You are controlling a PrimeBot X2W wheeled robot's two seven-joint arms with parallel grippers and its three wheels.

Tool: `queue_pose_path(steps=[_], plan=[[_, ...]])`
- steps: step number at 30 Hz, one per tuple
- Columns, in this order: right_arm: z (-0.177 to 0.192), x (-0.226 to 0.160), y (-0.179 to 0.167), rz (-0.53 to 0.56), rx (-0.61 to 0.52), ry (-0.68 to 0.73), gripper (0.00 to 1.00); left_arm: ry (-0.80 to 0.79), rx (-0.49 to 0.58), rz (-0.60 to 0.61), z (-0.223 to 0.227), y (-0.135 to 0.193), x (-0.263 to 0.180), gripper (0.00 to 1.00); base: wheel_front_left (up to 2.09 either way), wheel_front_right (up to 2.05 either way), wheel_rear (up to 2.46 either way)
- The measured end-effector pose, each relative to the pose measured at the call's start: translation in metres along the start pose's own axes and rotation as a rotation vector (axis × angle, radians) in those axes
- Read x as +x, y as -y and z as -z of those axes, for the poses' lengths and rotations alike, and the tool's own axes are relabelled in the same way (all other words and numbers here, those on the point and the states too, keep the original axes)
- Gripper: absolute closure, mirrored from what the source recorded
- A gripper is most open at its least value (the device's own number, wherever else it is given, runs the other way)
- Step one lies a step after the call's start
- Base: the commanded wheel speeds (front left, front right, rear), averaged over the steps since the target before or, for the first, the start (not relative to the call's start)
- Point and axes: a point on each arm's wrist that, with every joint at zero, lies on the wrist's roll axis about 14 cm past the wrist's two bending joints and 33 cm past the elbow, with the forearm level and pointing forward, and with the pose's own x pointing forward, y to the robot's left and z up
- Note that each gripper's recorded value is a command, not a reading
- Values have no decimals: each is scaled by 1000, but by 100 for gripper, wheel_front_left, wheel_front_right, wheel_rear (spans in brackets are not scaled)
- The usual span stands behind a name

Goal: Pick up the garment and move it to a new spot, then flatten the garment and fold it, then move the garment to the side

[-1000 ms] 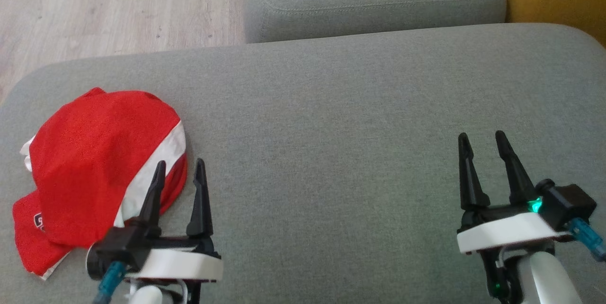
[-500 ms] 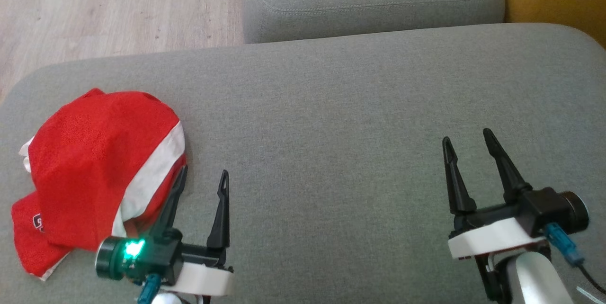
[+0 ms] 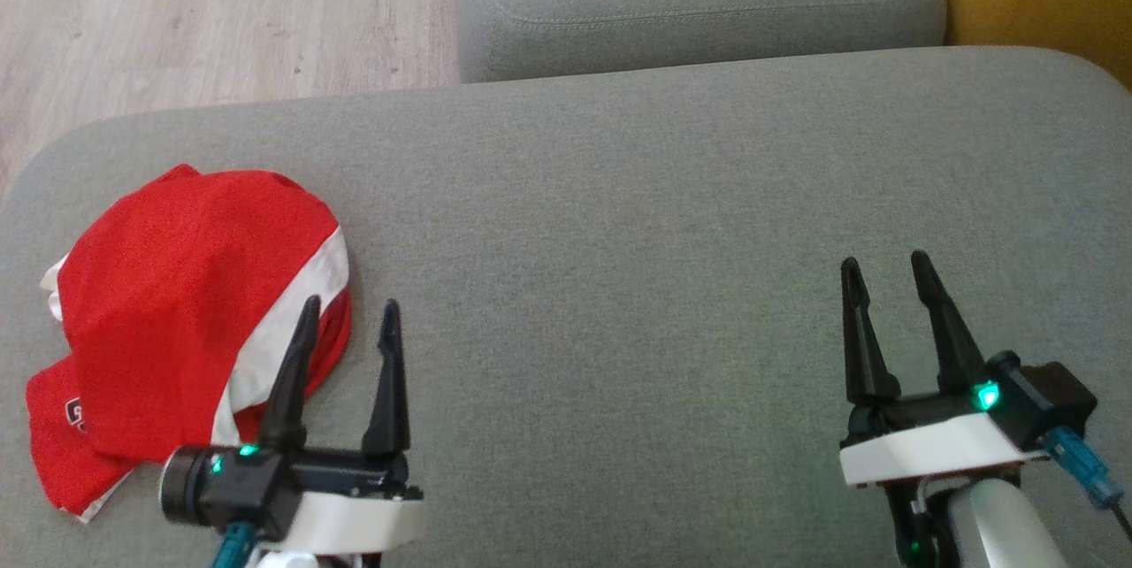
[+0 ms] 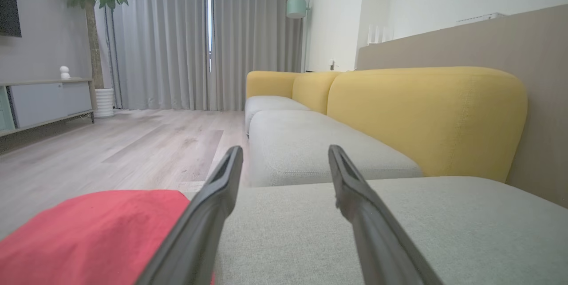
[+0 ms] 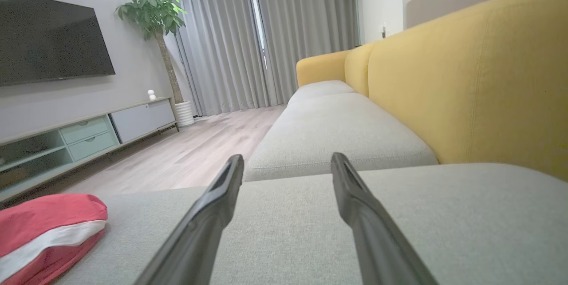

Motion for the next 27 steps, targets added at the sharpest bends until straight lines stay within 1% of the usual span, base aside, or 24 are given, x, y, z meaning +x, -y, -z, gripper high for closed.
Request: queue_pose_path(steps=[2,6,10,27], plan=[[7,-2,1,10,38,-20,0,-20,-27,-13,7,-5,-3,0,0,0,0],[21,-9,1,25,100,-59,0,-90,-39,2,28,-4,-10,0,0,0,0],[24,-11,0,27,114,-70,0,-107,-40,-6,34,-5,-13,0,0,0,0],[23,-10,-4,16,126,-66,0,-79,-30,5,25,-4,-12,0,0,0,0]])
